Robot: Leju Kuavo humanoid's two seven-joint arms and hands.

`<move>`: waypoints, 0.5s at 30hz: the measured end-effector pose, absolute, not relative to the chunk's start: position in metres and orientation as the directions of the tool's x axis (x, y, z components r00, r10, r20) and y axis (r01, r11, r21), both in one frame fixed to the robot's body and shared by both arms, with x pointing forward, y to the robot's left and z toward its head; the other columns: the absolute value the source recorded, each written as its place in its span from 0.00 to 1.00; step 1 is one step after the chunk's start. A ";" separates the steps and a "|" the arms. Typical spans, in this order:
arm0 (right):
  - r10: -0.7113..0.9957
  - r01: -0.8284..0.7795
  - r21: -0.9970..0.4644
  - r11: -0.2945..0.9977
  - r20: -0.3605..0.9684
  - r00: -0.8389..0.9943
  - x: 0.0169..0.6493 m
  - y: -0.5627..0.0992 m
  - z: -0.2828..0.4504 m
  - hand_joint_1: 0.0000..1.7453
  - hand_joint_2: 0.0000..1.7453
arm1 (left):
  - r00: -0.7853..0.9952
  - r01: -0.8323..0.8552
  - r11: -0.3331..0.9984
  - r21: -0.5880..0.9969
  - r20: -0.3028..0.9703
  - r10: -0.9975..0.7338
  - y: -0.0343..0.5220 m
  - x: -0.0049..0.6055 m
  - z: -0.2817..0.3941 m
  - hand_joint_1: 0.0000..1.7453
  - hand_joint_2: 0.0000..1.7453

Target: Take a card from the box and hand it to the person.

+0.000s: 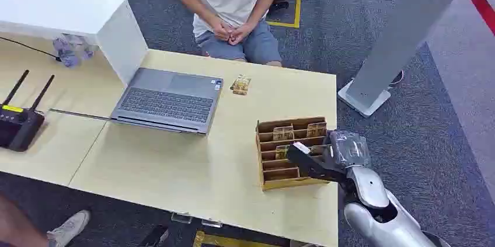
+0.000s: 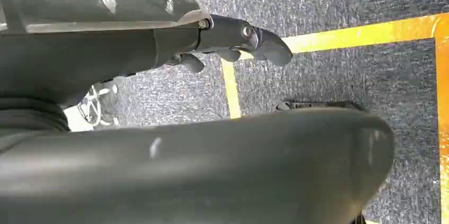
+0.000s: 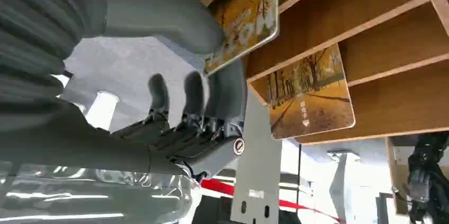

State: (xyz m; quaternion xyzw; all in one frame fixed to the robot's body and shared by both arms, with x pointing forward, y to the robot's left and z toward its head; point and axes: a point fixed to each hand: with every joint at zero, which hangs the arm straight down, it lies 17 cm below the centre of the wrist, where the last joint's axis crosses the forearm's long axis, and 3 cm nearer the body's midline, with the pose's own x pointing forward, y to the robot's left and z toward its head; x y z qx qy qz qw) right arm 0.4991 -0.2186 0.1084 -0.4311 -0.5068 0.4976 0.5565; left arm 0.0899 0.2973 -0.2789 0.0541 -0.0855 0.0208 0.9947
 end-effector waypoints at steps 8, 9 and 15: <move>0.991 -0.121 -0.984 0.130 0.132 -0.008 0.500 -0.219 0.106 0.74 1.00 | 0.985 -0.054 0.993 0.105 0.168 0.036 0.298 0.089 -0.279 0.00 0.00; 0.991 -0.122 -0.984 0.130 0.132 -0.008 0.500 -0.219 0.106 0.73 1.00 | 0.985 -0.054 0.993 0.105 0.167 0.036 0.298 0.089 -0.279 0.00 0.00; 0.990 -0.126 -0.982 0.140 0.142 -0.007 0.499 -0.218 0.105 0.76 1.00 | 0.986 -0.054 0.993 0.106 0.164 0.036 0.298 0.088 -0.279 0.00 0.00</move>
